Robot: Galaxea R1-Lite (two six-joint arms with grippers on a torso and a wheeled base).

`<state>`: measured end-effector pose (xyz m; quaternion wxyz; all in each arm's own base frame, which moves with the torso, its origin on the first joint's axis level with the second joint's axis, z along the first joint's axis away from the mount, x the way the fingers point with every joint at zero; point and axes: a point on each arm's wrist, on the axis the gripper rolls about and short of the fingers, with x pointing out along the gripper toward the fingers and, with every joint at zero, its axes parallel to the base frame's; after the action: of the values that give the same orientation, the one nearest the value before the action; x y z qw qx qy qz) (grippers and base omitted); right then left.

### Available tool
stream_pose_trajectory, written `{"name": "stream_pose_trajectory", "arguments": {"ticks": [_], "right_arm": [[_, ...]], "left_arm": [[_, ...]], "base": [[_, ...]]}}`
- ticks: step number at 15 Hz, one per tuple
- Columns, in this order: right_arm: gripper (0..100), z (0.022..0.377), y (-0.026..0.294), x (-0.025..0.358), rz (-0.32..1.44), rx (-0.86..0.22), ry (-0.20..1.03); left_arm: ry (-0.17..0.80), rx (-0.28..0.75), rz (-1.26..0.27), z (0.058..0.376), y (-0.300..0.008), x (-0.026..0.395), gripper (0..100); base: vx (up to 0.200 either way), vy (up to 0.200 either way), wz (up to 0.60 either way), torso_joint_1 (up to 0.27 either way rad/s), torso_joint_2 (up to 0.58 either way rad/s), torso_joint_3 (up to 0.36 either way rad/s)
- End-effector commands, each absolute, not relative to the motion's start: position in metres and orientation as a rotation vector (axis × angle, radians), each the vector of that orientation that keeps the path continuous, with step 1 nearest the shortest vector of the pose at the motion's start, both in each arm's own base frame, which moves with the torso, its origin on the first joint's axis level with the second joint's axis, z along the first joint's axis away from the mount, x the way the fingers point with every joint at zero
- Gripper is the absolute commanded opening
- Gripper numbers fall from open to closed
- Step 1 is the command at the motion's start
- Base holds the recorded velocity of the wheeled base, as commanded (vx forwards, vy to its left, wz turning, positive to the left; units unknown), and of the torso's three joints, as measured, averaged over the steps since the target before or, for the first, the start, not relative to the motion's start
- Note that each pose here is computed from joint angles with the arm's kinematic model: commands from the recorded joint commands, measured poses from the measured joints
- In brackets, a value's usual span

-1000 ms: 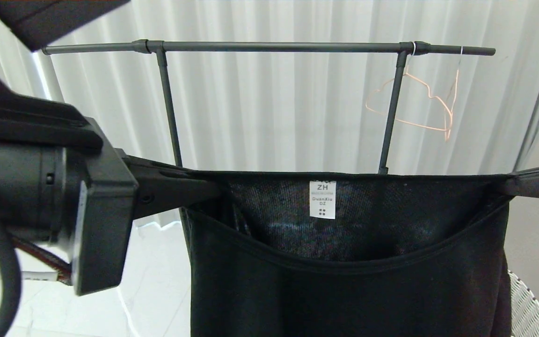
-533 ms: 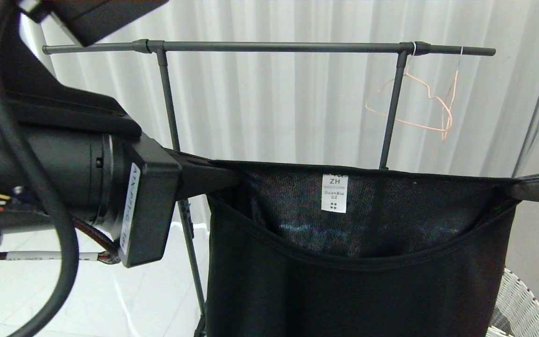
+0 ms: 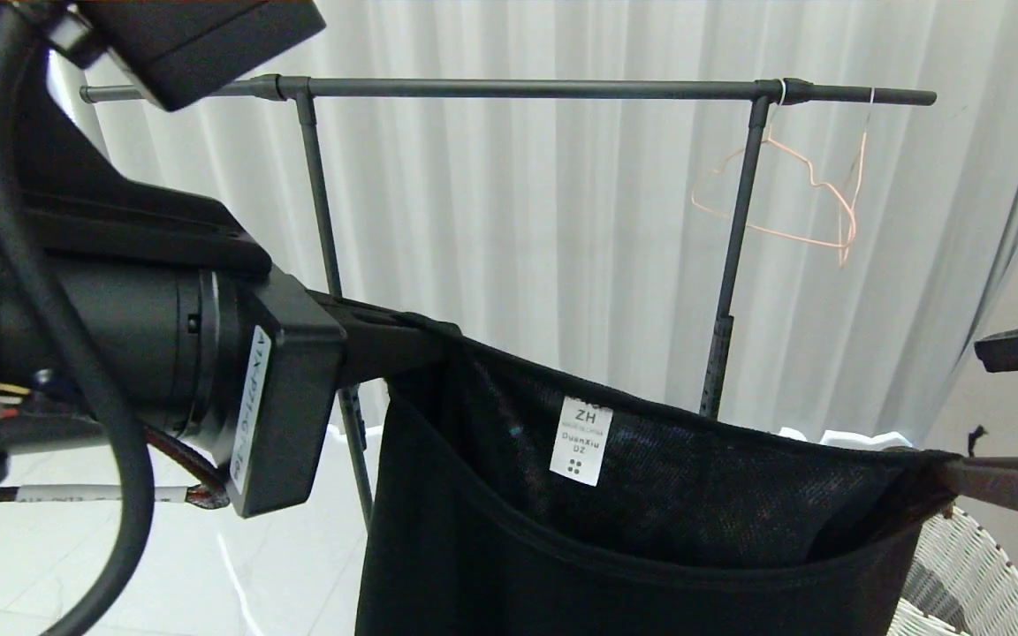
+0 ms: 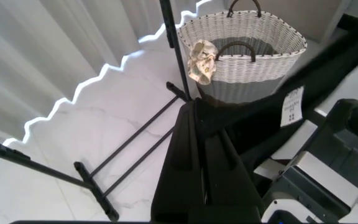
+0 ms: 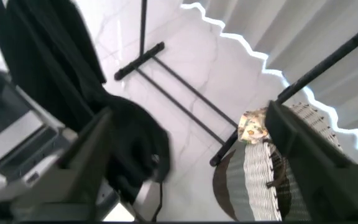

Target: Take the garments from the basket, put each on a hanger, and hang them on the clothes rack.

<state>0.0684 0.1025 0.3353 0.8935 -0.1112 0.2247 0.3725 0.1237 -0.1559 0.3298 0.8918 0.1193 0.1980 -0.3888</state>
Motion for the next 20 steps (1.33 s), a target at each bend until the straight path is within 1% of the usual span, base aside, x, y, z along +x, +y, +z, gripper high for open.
{"name": "stream_pose_trajectory", "arguments": {"ticks": [1,4,7,8,10,11,12,13,14,15,17,20], "right_arm": [[100,0.335,0.091,0.059,0.796,-0.220,0.446],[100,0.332,0.074,0.048,0.867,-0.250,0.409],[100,0.327,0.064,0.042,0.870,-0.243,0.402],[100,0.325,0.061,0.046,0.784,-0.240,0.413],[100,0.318,0.052,0.062,0.517,-0.238,0.457],[100,0.314,0.043,0.071,0.364,-0.244,0.496],[100,0.310,0.035,0.076,0.263,-0.265,0.521],[100,0.307,0.031,0.078,0.224,-0.286,0.532],[100,0.300,0.022,0.080,0.141,-0.346,0.561],[100,0.295,0.013,0.079,0.069,-0.397,0.582],[100,0.287,0.009,0.080,0.022,-0.406,0.592],[100,0.277,0.008,0.085,-0.008,-0.390,0.567]], "left_arm": [[0.429,0.258,-0.792,0.325,-0.156,0.125,0],[0.441,0.284,-0.703,0.318,-0.156,0.129,0],[0.451,0.290,-0.695,0.315,-0.154,0.129,0],[0.460,0.297,-0.667,0.311,-0.150,0.129,0],[0.465,0.308,-0.588,0.306,-0.136,0.127,0],[0.477,0.304,-0.521,0.300,-0.122,0.127,0],[0.492,0.302,-0.471,0.295,-0.112,0.128,0],[0.495,0.294,-0.415,0.293,-0.100,0.127,0],[0.500,0.287,-0.390,0.291,-0.094,0.127,0],[0.503,0.267,-0.329,0.289,-0.081,0.125,0],[0.505,0.247,-0.263,0.287,-0.068,0.123,0],[0.509,0.234,-0.230,0.283,-0.060,0.120,0]], "base": [[0.000,0.000,0.00,0.000,0.00,0.000],[0.000,0.000,0.00,0.000,0.00,0.000],[0.000,0.000,0.00,0.000,0.00,0.000],[0.000,0.000,0.00,0.000,0.00,0.000],[0.000,0.000,0.00,0.000,0.00,0.000],[0.000,0.000,0.00,0.000,0.00,0.000],[0.000,0.000,0.00,0.000,0.00,0.000],[0.000,0.000,0.00,0.000,0.00,0.000],[0.000,0.000,0.00,0.000,0.00,0.000],[0.000,0.000,0.00,0.000,0.00,0.000],[0.000,0.000,0.00,0.000,0.00,0.000],[0.000,0.000,0.00,0.000,0.00,0.000]]}}
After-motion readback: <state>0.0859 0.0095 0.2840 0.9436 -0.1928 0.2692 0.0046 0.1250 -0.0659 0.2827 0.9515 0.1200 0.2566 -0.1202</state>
